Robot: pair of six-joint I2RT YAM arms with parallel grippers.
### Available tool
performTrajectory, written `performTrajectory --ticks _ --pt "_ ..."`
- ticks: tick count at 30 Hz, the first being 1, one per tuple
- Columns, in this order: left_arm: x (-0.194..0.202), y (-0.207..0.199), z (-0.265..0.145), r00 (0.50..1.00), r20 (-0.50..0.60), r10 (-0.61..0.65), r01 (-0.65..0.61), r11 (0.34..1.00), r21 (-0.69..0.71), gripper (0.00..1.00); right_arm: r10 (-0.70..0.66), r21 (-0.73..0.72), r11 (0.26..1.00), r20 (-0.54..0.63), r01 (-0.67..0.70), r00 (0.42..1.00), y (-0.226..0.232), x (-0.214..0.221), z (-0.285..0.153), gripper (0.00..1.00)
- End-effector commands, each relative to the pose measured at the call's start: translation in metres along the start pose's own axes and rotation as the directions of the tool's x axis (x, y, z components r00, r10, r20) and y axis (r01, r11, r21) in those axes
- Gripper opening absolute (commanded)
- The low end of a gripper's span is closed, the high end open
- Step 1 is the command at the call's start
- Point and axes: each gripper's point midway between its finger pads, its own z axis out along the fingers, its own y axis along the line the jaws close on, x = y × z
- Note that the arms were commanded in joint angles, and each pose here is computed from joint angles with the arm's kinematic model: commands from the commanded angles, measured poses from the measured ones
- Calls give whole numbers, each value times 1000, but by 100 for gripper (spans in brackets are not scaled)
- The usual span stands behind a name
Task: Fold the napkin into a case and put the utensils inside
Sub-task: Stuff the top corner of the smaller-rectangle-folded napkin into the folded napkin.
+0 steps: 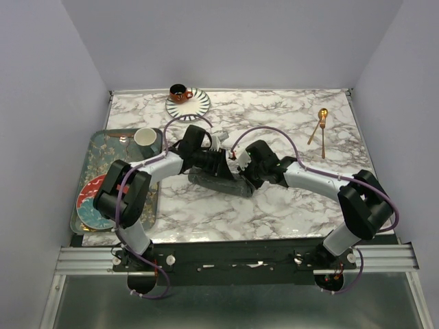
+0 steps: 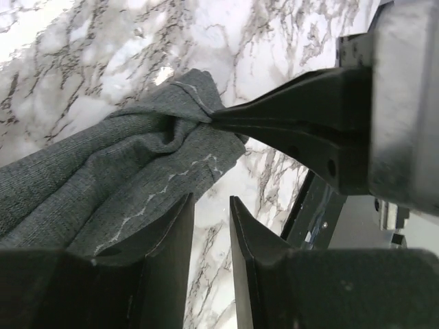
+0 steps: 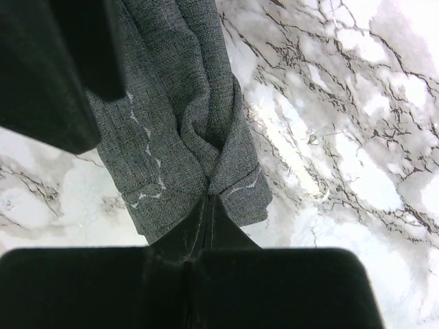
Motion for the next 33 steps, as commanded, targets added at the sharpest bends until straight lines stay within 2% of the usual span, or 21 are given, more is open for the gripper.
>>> performTrajectory --ticks 1,5,8,13,24,28,33 --pt "11 -12 6 998 -19 -65 66 996 67 32 28 28 999 -11 -28 1000 -3 2 3 1" --pt "9 -6 24 995 -29 -101 103 990 96 19 39 36 999 -1 -39 999 -4 -1 0 1" --pt "4 -6 36 994 -32 -107 110 986 126 14 41 31 999 11 -42 999 -3 -5 -3 1" --pt "-1 -10 53 993 -38 -113 117 982 151 11 43 25 999 12 -44 999 -2 -7 -2 1" --pt "22 33 85 965 -86 -247 253 966 61 2 67 -8 998 9 -67 998 4 -8 0 1" --pt "20 30 83 967 -93 -235 244 966 91 8 87 2 996 -30 -87 996 4 2 7 0" --pt "4 -10 50 991 -42 -127 133 971 197 24 88 9 996 -42 -87 995 3 7 8 1"
